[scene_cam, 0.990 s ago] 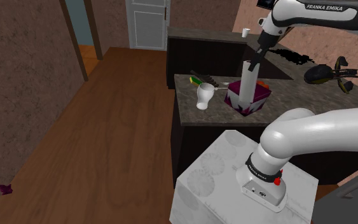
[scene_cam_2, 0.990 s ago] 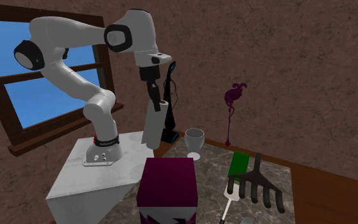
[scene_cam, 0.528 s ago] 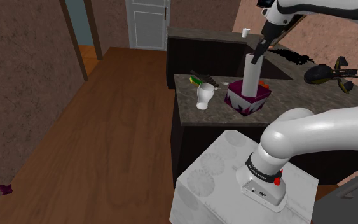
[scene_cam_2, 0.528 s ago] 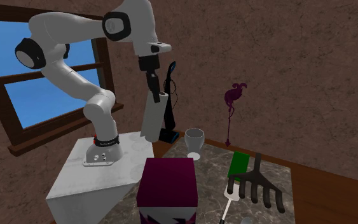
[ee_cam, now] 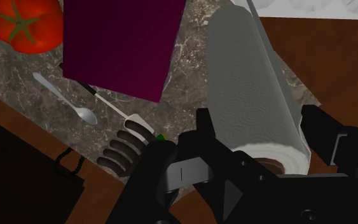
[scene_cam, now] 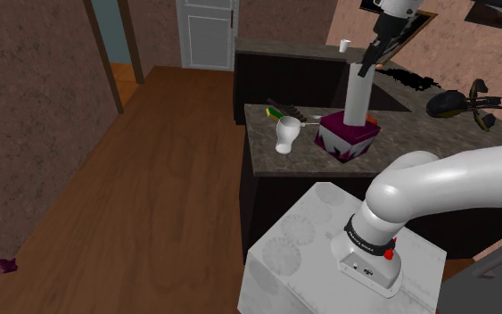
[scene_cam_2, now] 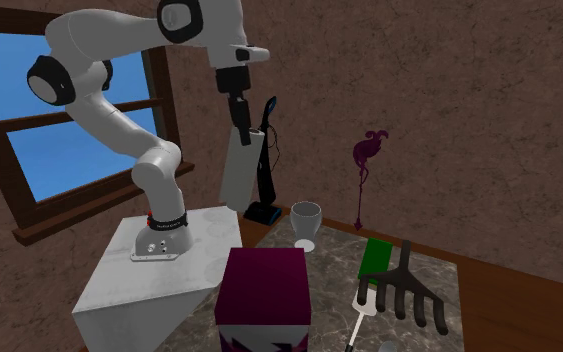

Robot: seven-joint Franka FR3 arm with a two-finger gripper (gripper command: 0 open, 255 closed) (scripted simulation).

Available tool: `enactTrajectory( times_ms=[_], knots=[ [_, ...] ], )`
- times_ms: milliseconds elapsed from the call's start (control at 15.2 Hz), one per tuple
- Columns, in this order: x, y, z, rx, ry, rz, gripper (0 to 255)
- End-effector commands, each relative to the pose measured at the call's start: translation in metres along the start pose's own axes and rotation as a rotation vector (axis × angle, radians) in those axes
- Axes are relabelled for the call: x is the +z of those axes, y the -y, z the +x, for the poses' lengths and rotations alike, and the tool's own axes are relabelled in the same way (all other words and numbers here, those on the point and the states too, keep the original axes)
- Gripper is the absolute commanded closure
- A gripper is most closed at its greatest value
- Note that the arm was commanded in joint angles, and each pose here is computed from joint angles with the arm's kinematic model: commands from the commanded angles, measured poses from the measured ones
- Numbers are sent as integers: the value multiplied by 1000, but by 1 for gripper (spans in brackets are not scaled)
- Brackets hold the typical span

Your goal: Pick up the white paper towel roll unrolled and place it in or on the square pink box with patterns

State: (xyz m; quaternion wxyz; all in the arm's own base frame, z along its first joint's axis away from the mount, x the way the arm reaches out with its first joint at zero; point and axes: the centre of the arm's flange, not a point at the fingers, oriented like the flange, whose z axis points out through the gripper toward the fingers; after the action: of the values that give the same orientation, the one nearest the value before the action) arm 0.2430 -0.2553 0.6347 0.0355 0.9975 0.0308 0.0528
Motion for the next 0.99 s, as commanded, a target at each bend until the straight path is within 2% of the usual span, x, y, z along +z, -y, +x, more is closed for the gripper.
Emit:
enactTrajectory(
  times_ms=[0, 924],
  knots=[
    [-10, -19, -1, 0, 0, 0, 255],
    [-77, -181, -13, 0, 0, 0, 255]
  ],
)
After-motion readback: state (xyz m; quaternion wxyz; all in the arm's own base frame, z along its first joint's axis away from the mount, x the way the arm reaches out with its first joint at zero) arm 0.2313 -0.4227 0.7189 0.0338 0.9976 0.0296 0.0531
